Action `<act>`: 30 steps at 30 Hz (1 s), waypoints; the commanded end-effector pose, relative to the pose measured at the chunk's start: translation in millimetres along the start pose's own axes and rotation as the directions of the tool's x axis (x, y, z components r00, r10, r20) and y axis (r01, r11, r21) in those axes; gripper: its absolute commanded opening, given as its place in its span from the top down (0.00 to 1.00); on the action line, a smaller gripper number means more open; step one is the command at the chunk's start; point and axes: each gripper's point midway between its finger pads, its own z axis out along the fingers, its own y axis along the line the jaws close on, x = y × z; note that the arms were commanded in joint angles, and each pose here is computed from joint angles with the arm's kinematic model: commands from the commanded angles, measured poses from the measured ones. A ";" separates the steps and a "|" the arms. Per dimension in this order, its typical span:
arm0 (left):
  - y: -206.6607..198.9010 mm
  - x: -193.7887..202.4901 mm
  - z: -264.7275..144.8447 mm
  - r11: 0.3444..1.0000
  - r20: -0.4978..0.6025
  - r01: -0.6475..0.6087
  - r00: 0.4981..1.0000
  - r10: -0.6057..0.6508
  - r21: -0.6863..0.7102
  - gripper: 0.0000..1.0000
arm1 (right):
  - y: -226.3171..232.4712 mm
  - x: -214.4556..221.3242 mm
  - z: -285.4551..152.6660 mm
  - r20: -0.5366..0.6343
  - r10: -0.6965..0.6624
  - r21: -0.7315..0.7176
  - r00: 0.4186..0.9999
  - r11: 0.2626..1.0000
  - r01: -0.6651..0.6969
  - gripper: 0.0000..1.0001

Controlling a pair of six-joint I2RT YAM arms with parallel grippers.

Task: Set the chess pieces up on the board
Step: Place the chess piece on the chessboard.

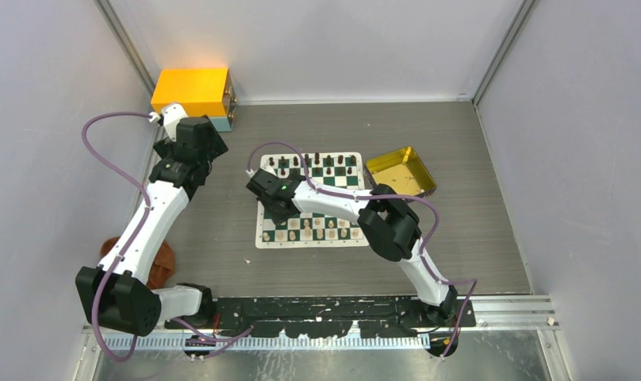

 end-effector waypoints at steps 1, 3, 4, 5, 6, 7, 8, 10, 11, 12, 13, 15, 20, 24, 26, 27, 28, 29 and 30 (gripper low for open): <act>-5.8 -18.9 -0.9 0.999 0.045 0.044 0.998 -0.045 0.015 0.00 | -2.1 -19.3 -25.5 0.070 0.000 -0.007 0.998 1.000 0.000 1.00; -6.0 -19.4 -1.1 0.999 0.046 0.045 0.998 -0.046 0.015 0.00 | -2.9 -20.3 -27.2 0.073 0.000 -0.005 0.997 1.000 0.000 1.00; -6.2 -18.9 -0.7 0.999 0.045 0.044 0.998 -0.045 0.015 0.00 | -3.0 -21.4 -28.3 0.077 0.001 -0.004 0.997 1.000 -0.001 1.00; -6.1 -18.5 -0.4 0.999 0.044 0.044 0.998 -0.045 0.014 0.00 | -3.7 -22.4 -29.3 0.080 0.003 -0.003 0.997 1.000 -0.003 1.00; -5.9 -18.3 -0.3 0.999 0.044 0.043 0.998 -0.044 0.014 0.00 | -3.9 -23.3 -30.4 0.083 0.002 -0.003 0.997 1.000 -0.001 1.00; -6.0 -18.5 -0.5 0.999 0.044 0.044 0.998 -0.045 0.014 0.00 | -4.1 -24.3 -31.1 0.085 0.003 -0.003 0.996 1.000 -0.003 1.00; -5.8 -17.9 -0.2 0.999 0.043 0.044 0.998 -0.044 0.013 0.00 | -3.3 -24.8 -32.5 0.087 0.002 -0.007 0.996 1.000 -0.002 0.99; -5.7 -17.7 -0.1 0.999 0.043 0.043 0.998 -0.043 0.013 0.00 | -2.8 -25.5 -33.4 0.089 0.003 -0.011 0.996 1.000 -0.003 1.00; -5.8 -17.8 -0.1 0.999 0.043 0.043 0.998 -0.044 0.013 0.00 | -2.4 -25.8 -33.5 0.089 0.004 -0.012 0.996 1.000 -0.003 1.00; -5.8 -17.7 -0.1 0.999 0.043 0.043 0.998 -0.044 0.013 0.00 | -2.4 -27.2 -34.6 0.093 0.006 -0.014 0.996 1.000 -0.005 1.00; -5.9 -17.8 0.0 0.999 0.044 0.044 0.998 -0.044 0.013 0.00 | -2.2 -27.0 -34.4 0.093 0.004 -0.014 0.996 1.000 -0.003 1.00; -5.6 -17.4 0.2 0.999 0.043 0.043 0.998 -0.043 0.012 0.00 | -2.2 -27.9 -34.5 0.096 0.004 -0.014 0.995 1.000 -0.003 1.00; -5.5 -16.3 0.7 0.999 0.041 0.041 0.998 -0.041 0.012 0.00 | 1.4 -34.3 -37.6 0.119 0.007 -0.033 0.993 0.999 -0.003 0.99; -5.4 -15.8 0.9 0.999 0.040 0.040 0.998 -0.041 0.011 0.00 | 3.2 -38.4 -38.8 0.124 0.003 -0.037 0.992 0.999 0.002 1.00; -5.1 -14.7 1.4 0.999 0.037 0.038 0.999 -0.039 0.010 0.00 | 3.4 -37.7 -38.1 0.121 0.003 -0.039 0.993 0.999 0.002 1.00; -5.0 -14.5 1.5 0.999 0.037 0.038 0.999 -0.038 0.009 0.00 | 3.4 -37.6 -37.6 0.121 0.004 -0.040 0.993 0.999 0.001 1.00; -5.0 -14.3 1.6 0.999 0.037 0.038 0.999 -0.038 0.009 0.00 | 4.0 -37.2 -37.6 0.123 0.003 -0.044 0.992 0.999 0.002 1.00; -5.1 -14.2 1.7 0.999 0.037 0.040 0.999 -0.040 0.009 0.00 | 4.7 -37.9 -37.4 0.127 0.004 -0.048 0.992 0.999 0.003 1.00; -5.0 -13.5 1.9 0.999 0.035 0.039 0.999 -0.039 0.009 0.00 | 5.7 -38.5 -37.3 0.131 0.005 -0.053 0.991 0.999 0.002 0.99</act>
